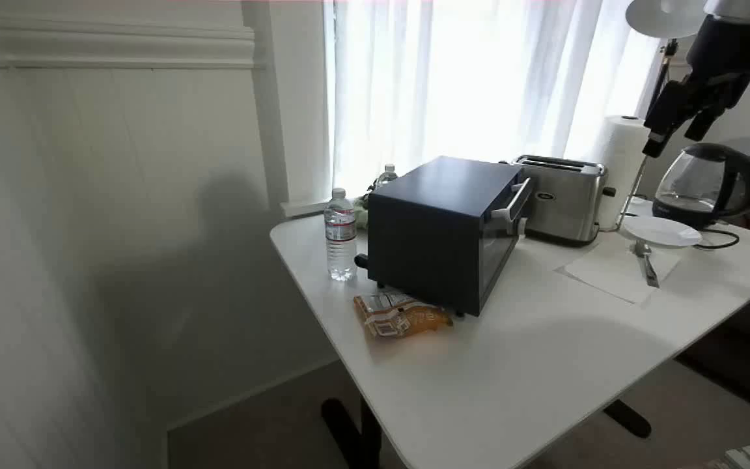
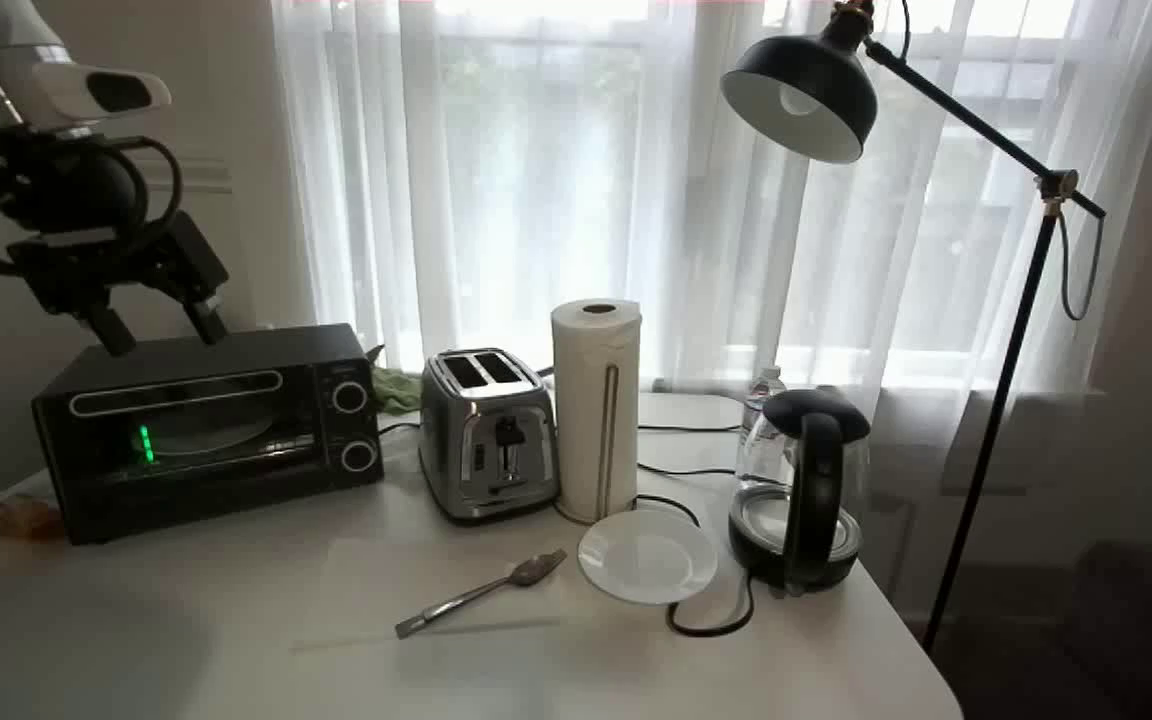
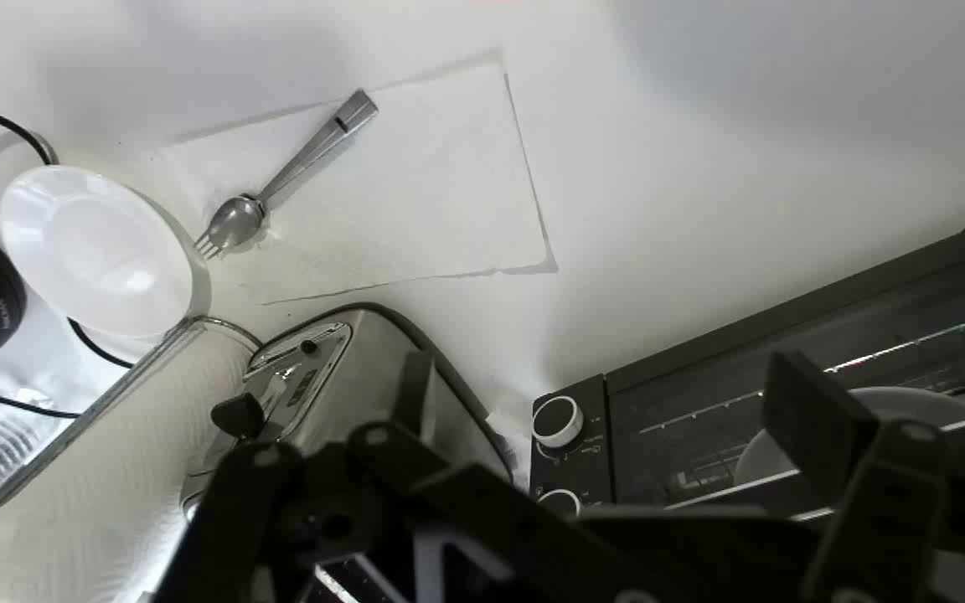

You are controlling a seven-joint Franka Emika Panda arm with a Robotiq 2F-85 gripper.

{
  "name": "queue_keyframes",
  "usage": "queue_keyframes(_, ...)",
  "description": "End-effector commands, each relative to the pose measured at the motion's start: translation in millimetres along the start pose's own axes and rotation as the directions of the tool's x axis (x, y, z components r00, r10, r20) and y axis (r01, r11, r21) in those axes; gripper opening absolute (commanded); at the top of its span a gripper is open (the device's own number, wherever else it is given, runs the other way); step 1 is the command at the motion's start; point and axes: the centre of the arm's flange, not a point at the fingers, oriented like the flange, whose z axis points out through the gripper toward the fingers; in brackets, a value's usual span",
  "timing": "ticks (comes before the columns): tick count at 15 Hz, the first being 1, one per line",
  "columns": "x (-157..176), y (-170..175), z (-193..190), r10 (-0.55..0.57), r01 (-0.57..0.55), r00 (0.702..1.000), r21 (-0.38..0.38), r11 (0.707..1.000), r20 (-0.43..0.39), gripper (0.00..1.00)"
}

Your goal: Move the orange packet to the right

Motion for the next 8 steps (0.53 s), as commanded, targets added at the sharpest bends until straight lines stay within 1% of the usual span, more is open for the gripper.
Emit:
queue_keyframes(1, 0, 0, 0, 0.000, 0.000, 1.000, 0.000, 1.000, 0.000, 1.00)
queue_keyframes(6, 0, 0, 0, 0.000, 0.000, 1.000, 0.000, 1.000, 0.000, 1.00)
queue_keyframes(7, 9, -17, -1, -0.064, 0.065, 0.997, 0.034, 0.997, -0.044, 1.00)
queue_keyframes(8, 19, -34, -3, -0.116, 0.119, 0.990, 0.043, 0.992, -0.075, 1.00)
